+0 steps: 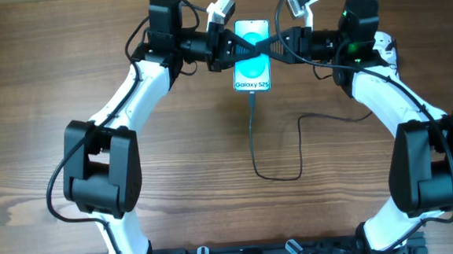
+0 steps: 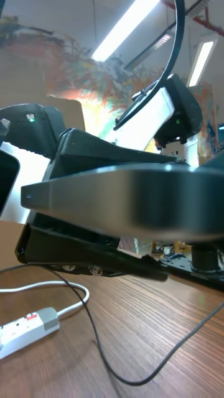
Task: Plug charger to phone and switch on socket
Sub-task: 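Lower the plugged phone flat onto the table with both grippers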
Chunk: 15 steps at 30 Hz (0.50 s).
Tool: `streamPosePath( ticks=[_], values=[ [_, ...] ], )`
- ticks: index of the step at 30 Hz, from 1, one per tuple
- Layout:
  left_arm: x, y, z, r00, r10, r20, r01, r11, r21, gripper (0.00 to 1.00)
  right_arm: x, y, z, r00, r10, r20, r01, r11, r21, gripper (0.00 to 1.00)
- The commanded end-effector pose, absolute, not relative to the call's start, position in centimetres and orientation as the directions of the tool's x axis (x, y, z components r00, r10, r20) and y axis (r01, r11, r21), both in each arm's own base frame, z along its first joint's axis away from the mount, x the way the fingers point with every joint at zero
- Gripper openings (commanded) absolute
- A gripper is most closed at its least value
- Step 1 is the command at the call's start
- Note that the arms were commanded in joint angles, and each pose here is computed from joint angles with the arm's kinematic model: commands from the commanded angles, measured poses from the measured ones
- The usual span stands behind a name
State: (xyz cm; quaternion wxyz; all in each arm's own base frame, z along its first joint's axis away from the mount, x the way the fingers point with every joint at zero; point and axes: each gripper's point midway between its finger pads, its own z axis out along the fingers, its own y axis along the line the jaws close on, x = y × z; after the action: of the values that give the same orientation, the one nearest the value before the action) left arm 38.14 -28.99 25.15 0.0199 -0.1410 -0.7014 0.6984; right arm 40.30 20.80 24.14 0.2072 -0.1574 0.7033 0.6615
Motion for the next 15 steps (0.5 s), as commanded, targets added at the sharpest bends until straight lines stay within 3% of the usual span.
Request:
streamPosePath(
  ticks=[1, 2, 3, 5, 15],
  values=[
    [37.7, -28.8, 26.0, -0.927, 0.243, -0.287, 0.28, -0.061, -0.958, 0.04, 41.5, 20.5, 23.4, -0.834, 0.091, -0.544, -0.532, 0.128, 0.837, 0.5],
    [37.8, -28.9, 25.9, -0.927, 0.238, -0.29, 0.284, -0.058, -0.957, 0.04, 41.6, 20.5, 23.4, -0.835, 0.093, -0.543, -0.53, 0.131, 0.838, 0.57],
    [37.9, -28.9, 25.8, -0.924, 0.229, -0.306, 0.302, -0.055, -0.952, 0.04, 41.6, 20.5, 23.4, -0.835, 0.093, -0.543, -0.53, 0.131, 0.838, 0.7],
    [37.9, -28.8, 25.3, -0.921, 0.223, -0.318, 0.314, -0.054, -0.948, 0.04, 41.9, 20.4, 23.0, -0.84, 0.108, -0.532, -0.515, 0.151, 0.844, 0.82],
    [39.5, -26.2, 21.9, -0.956, 0.128, -0.265, 0.269, 0.018, -0.963, 0.04, 43.8, 19.2, 18.6, -0.892, 0.215, -0.398, -0.316, 0.333, 0.888, 0.84]
  ],
)
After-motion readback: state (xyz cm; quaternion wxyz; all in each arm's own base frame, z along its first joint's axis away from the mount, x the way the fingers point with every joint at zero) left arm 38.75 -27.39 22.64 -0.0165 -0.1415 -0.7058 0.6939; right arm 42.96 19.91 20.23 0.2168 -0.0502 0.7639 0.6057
